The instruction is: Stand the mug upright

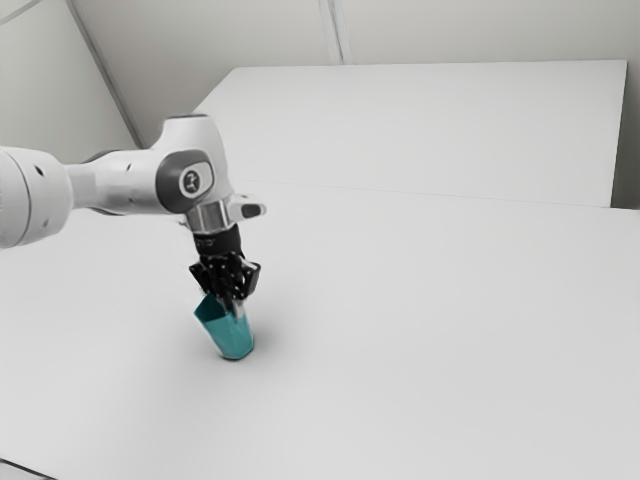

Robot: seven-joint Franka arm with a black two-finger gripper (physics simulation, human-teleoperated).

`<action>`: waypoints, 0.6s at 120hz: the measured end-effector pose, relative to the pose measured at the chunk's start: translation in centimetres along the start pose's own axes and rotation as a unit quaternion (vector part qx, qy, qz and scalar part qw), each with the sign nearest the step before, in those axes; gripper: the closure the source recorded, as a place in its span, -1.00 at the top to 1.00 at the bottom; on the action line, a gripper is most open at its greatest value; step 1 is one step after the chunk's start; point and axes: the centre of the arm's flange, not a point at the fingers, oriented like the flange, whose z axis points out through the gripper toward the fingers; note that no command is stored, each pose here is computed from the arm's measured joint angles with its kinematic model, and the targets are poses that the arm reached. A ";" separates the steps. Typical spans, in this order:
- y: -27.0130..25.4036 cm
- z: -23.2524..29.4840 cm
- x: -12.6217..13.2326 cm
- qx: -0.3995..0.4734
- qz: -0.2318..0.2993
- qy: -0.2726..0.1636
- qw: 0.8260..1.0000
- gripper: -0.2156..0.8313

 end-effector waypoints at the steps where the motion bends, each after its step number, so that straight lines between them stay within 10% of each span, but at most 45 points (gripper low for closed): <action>1: 0.0 0.0 0.0 0.000 0.000 0.000 1.000 -0.47; 29: -0.4 -1.5 0.1 -0.003 -0.017 0.014 1.000 0.23; 72: 5.0 -14.1 -1.7 0.009 0.021 0.101 0.995 0.52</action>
